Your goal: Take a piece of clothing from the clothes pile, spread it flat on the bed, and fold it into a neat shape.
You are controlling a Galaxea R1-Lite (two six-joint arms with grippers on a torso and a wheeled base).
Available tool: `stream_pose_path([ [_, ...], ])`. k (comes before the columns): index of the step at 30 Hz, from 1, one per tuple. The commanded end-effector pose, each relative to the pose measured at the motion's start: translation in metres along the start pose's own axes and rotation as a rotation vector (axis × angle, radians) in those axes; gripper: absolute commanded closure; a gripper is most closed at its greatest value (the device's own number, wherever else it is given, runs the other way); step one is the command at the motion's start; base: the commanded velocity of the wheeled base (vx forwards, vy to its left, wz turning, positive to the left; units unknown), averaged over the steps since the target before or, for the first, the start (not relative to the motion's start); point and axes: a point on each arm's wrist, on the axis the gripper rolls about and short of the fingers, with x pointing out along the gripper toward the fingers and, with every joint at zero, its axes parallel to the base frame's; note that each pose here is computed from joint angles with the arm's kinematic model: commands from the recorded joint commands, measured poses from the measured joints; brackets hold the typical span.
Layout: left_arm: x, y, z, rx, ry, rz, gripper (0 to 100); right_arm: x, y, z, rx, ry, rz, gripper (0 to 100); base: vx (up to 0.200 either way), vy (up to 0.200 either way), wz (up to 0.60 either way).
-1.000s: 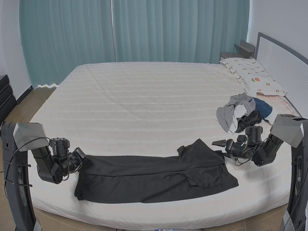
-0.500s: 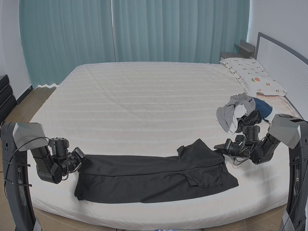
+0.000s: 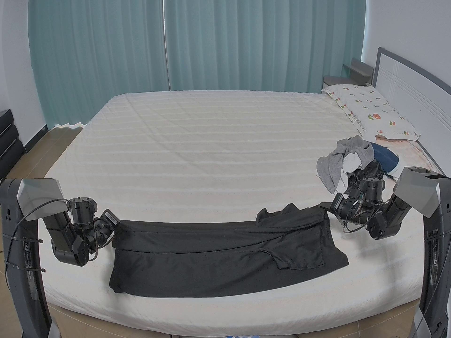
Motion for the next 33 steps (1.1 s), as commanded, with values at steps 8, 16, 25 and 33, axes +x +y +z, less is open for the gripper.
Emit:
stream_pose_path([
  [8, 0.004, -0.001, -0.001, -0.008, -0.002, -0.01, 100, 0.012, -0.015, -0.006, 0.008, 0.007, -0.024, 100, 0.0, 0.0, 0.0],
  [16, 0.001, 0.0, -0.002, -0.006, 0.009, -0.007, 0, 0.011, -0.015, -0.006, 0.006, 0.004, -0.022, 0, 0.0, 0.0, 0.0],
  [25, 0.0, 0.0, 0.007, -0.041, -0.02, -0.021, 0, -0.022, 0.032, 0.013, -0.043, -0.063, 0.061, 0, 0.0, 0.0, 0.0],
  [33, 0.003, -0.003, 0.01, -0.101, -0.034, -0.033, 0, 0.013, 0.031, -0.029, -0.06, 0.042, 0.071, 0, 0.0, 0.0, 0.0],
])
